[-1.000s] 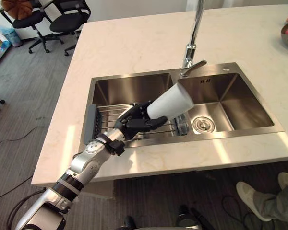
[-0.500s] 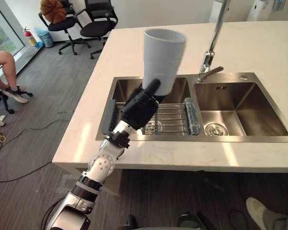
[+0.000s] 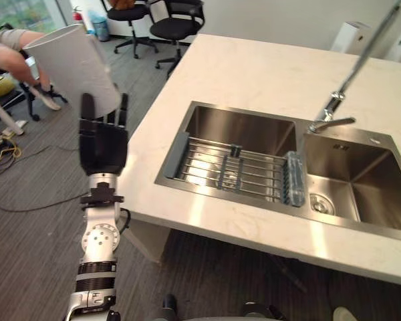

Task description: Walk over to the sink, pick up the cup, carry it to the dishwasher, place the cup inside the dishwasher, then close the dishwasher door

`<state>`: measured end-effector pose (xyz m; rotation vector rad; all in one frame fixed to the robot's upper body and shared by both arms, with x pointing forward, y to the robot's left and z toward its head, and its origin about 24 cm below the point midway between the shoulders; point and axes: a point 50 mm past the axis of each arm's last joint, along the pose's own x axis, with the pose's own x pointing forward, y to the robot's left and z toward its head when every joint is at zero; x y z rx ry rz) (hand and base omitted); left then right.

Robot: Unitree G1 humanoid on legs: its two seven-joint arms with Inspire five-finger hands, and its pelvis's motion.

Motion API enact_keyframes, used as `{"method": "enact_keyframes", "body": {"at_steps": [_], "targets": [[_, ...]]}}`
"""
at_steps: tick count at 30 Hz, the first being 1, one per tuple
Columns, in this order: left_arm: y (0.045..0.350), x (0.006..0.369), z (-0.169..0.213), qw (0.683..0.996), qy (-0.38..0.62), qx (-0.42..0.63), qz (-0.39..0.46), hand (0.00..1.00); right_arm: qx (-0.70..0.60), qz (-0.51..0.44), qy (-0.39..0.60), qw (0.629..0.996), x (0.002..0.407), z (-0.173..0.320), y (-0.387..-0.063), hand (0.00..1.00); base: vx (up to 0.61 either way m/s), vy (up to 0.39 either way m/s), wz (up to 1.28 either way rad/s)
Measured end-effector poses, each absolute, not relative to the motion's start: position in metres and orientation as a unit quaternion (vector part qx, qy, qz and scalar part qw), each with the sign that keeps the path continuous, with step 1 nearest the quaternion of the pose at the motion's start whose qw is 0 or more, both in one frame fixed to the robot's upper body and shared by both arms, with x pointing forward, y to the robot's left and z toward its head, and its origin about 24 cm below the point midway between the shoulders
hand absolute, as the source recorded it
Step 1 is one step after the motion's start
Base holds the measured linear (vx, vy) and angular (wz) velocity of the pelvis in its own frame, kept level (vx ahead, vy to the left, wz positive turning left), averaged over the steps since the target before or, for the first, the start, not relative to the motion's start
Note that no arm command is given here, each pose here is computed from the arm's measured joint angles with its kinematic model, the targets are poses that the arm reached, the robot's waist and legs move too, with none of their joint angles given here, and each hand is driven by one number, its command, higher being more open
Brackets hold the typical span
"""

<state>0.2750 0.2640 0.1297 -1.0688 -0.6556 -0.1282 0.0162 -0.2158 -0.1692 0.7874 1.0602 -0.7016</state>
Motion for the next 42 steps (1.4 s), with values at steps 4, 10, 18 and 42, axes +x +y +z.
{"method": "enact_keyframes", "body": {"at_steps": [4, 10, 18, 42], "targets": [[0.292, 0.255, 0.118, 0.808, -0.322, -0.493, 0.010, 0.00, 0.333, -0.264, 0.469, 0.774, 0.057, -0.163, -0.225, 1.00, -0.12, -0.100, 0.42], [0.325, 0.212, 0.090, 0.826, -0.308, -0.462, 0.102, 0.00, 0.276, -0.232, 0.476, 0.802, 0.068, -0.156, -0.245, 1.00, -0.17, -0.105, 0.43], [0.329, 0.187, 0.155, 0.840, -0.411, -0.351, 0.049, 0.00, 0.230, -0.267, 0.489, 0.798, 0.035, -0.151, -0.266, 1.00, -0.06, 0.020, 0.85], [0.197, 0.252, 0.044, 0.894, -0.069, -0.440, -0.046, 0.00, 0.298, -0.313, 0.472, 0.768, 0.021, -0.163, -0.229, 1.00, 0.00, 0.104, 1.36]]}}
